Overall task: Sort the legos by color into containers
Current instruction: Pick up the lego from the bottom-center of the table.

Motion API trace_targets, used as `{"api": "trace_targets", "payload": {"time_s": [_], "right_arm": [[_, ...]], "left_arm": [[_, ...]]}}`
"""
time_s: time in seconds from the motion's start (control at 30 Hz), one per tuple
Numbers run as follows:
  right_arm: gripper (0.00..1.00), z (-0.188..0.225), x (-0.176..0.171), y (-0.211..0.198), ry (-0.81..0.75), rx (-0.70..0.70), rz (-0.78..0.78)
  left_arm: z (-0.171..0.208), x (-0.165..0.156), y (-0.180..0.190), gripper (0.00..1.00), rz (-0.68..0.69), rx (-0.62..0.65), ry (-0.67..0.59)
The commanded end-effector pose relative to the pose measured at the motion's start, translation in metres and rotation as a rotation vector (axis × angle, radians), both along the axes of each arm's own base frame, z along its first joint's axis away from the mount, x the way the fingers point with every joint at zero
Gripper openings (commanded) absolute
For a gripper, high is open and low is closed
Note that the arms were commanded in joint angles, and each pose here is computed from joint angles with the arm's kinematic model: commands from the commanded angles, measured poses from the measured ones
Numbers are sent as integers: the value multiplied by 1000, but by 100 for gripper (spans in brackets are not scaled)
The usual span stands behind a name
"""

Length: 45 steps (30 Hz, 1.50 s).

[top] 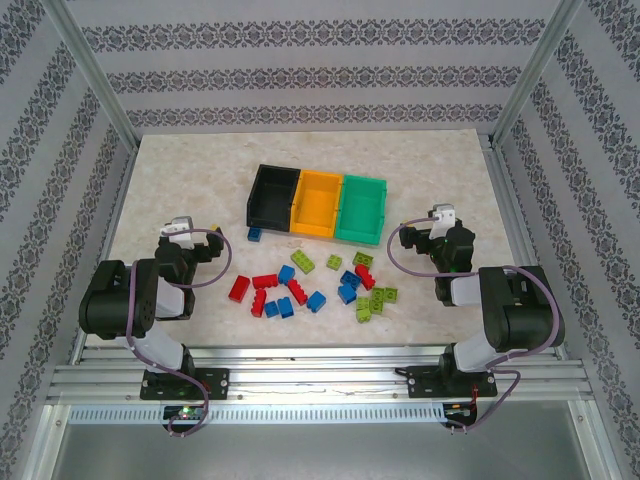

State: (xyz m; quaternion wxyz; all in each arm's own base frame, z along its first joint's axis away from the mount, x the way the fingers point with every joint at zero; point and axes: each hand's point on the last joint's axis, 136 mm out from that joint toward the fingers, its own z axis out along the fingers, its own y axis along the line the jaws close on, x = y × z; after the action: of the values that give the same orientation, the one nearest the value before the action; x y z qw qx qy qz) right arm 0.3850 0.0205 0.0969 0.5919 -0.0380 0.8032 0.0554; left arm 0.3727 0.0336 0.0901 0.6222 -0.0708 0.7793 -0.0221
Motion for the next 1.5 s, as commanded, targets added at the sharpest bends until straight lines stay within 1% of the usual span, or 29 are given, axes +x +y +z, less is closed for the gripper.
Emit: {"api": "trace_targets", "payload": {"time_s": [0.0,0.1,0.13,0.2,0.27,0.3,0.4,0.47,0.77,0.83,0.93,1.07,1.13,1.2,1.23,1.27,1.33,1.4,1.47], "right_arm": [[98,5,5,-1,-12,21,4],[98,5,5,0,-12,21,5],[98,5,5,0,-11,21,5],[98,5,5,0,-12,20,5],[98,4,5,0,-11,20,4],[98,5,5,0,-12,19,5],[98,3,5,-2,-3,22,-10],[98,12,13,-6,-24,20,-35],[98,12,13,-6,-24,14,-40],[98,13,13,-8,-25,12,-58],[98,27,8,-12,-49,-3,-92],[98,55,-2,-12,-71,-7,-92],[98,76,-8,-16,-114,39,-129],[98,92,-15,-21,-125,153,-180],[98,98,-17,-20,-110,207,-188],[98,104,-19,-17,-63,273,-181],[98,116,-19,3,17,351,-82],[98,126,-18,29,70,485,65],[98,129,-17,53,142,607,188]], "left_arm": [[8,4,-3,99,-16,7,-20],[9,5,-3,100,-19,9,-23],[9,8,-6,100,-40,11,-15],[7,15,-19,100,-125,16,16],[3,20,-41,100,-262,25,56],[3,21,-45,100,-281,34,61],[4,21,-45,100,-280,36,58],[3,21,-45,100,-281,36,59],[3,20,-45,100,-279,36,61],[3,21,-42,100,-261,37,60],[4,20,-32,100,-197,33,56],[15,16,-30,100,-180,34,34],[26,15,-26,100,-150,29,48],[47,13,-18,99,-98,11,77],[58,12,-12,99,-60,-4,76],[69,9,-7,99,-22,-28,77],[88,2,4,99,60,-83,54],[101,-10,20,99,172,-174,3],[104,-24,31,99,256,-272,-52]]}}
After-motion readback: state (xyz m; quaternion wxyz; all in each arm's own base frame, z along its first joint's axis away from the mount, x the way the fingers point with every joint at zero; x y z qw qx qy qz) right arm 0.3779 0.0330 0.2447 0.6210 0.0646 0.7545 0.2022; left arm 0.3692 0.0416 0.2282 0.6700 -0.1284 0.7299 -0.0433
